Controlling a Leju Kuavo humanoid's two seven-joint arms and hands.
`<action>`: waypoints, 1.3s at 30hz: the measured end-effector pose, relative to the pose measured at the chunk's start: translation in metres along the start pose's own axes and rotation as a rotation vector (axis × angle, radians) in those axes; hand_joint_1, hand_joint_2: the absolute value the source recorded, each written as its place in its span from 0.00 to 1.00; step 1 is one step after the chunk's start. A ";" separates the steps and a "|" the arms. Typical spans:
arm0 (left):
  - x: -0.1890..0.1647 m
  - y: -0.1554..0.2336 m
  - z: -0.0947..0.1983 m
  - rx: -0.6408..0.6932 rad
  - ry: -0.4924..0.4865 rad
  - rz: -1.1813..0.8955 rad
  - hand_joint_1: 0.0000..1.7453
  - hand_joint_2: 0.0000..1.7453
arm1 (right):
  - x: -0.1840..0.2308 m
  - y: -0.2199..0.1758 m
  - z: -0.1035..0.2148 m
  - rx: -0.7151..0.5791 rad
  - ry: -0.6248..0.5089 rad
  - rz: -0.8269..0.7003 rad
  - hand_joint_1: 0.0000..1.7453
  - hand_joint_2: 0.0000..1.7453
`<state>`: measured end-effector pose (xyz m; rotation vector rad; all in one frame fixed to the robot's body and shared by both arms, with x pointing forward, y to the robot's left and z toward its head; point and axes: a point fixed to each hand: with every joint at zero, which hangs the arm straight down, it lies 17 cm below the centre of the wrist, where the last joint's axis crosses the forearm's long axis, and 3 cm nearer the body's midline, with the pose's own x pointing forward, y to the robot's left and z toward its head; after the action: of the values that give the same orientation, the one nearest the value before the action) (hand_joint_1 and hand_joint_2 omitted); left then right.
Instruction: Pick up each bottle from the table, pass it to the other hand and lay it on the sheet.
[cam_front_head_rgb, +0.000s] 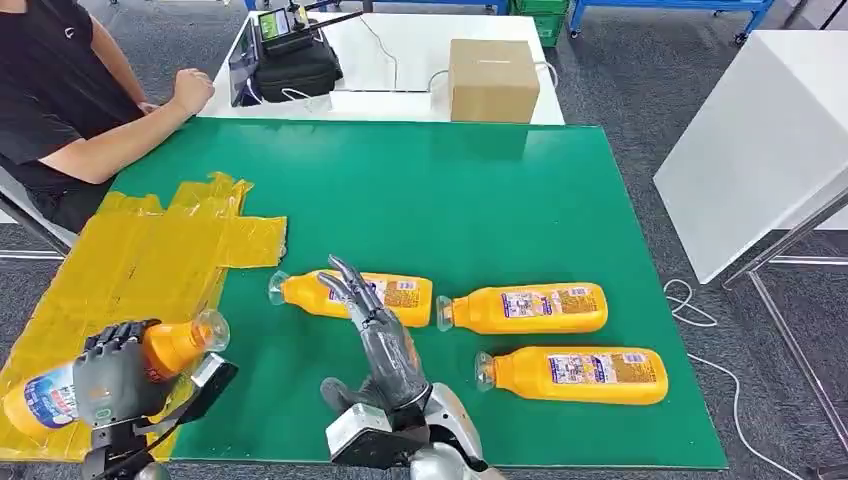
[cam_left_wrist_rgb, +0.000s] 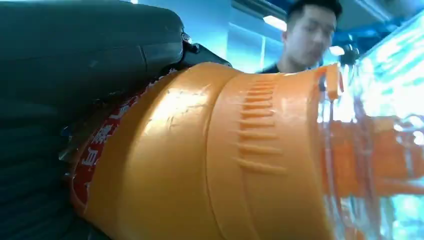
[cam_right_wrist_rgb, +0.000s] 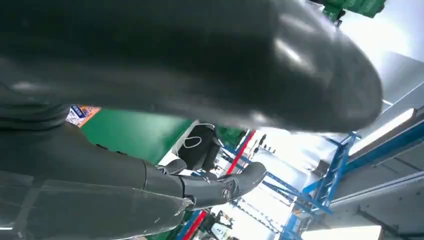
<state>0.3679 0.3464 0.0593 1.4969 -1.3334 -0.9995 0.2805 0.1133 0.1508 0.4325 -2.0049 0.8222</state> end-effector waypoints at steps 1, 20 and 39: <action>-0.001 -0.006 0.000 -0.015 -0.007 -0.005 1.00 1.00 | 0.000 0.000 0.000 0.000 0.002 -0.001 0.00 0.00; 0.003 -0.053 0.013 -0.139 -0.126 -0.018 0.00 0.00 | 0.000 0.005 0.000 0.022 -0.003 -0.010 0.00 0.00; -0.015 -0.001 -0.014 0.025 -0.149 0.049 0.00 0.00 | -0.042 0.012 0.000 0.041 0.136 0.115 0.00 0.00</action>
<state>0.3805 0.3624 0.0624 1.4246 -1.4852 -1.0838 0.2958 0.1212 0.1107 0.2787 -1.9030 0.9398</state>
